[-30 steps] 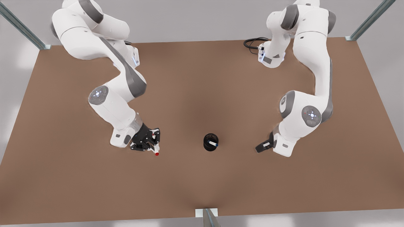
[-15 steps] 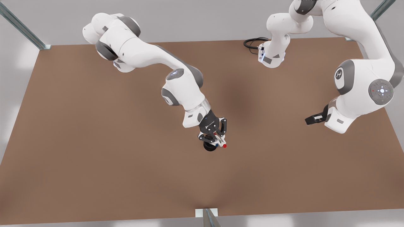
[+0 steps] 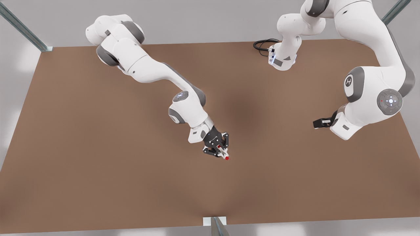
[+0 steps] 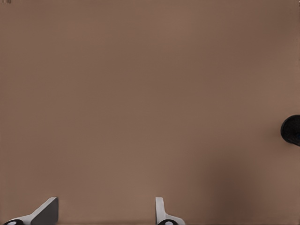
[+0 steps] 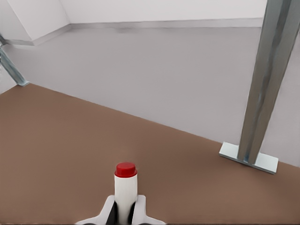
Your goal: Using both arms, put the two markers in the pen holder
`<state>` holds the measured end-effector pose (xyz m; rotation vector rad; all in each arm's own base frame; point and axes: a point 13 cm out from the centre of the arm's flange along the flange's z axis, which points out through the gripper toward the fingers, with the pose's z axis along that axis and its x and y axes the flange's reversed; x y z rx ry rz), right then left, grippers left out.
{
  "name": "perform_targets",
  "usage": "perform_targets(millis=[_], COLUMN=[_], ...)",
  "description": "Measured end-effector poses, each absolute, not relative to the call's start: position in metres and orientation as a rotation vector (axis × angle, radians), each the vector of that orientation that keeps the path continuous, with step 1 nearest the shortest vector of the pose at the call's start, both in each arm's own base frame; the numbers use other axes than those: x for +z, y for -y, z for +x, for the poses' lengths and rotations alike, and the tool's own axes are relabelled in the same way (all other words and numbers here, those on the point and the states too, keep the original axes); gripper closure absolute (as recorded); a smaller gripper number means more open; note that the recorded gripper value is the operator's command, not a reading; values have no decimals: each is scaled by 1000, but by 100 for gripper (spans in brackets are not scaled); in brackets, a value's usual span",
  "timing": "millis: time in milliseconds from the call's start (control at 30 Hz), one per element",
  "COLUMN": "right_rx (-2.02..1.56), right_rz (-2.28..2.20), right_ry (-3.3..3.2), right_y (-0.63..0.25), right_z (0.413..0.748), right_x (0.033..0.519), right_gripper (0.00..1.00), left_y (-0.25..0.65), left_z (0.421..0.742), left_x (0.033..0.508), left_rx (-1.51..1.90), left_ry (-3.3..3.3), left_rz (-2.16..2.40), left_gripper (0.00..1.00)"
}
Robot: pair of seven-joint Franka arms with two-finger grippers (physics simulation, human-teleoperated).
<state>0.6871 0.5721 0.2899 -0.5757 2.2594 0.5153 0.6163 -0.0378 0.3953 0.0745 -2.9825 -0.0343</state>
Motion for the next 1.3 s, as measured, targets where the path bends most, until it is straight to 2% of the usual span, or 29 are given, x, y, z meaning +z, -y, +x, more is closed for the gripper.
perform_targets(millis=[300,500,533,567,667,700,733,800,867,967,1033,1100,1133,1200,1300], right_rx=[511,498,492,492,499,496,492,523,457,226,-19,-127,-150,-157,-104], right_rz=[-679,-803,-823,-837,-847,-836,-804,-680,-546,-465,-221,151,307,536,663], right_ry=[-2169,-2143,-2143,-2136,-2106,-2086,-2067,-2069,-2142,-2308,-2411,-2508,-2578,-2740,-2896], right_y=[-577,-582,-580,-580,-579,-575,-565,-534,-460,-382,-254,-84,-13,84,129], right_z=[672,650,645,642,643,650,662,686,717,730,738,715,695,648,604], right_x=[268,205,192,188,193,211,246,361,446,454,488,545,545,505,475], right_gripper=[79,76,20,0,0,0,0,0,0,0,0,0,0,3,3], left_y=[37,37,37,38,38,38,38,38,38,40,42,43,44,42,41], left_z=[617,617,617,617,617,617,617,617,618,618,618,618,618,617,617], left_x=[391,391,391,390,390,390,390,391,391,390,390,388,387,386,387], left_rx=[-26,-21,-21,-20,-19,-19,-18,-18,-7,16,25,27,25,21,18], left_ry=[2977,2976,2975,2975,2975,2975,2975,2975,2976,2974,2973,2968,2965,2962,2960], left_rz=[12,-17,-21,-25,-35,-38,-41,-46,-48,-53,-68,-85,-93,-103,-117], left_gripper=[0,0,0,0,0,0,0,0,0,0,0,0,0,0,0])
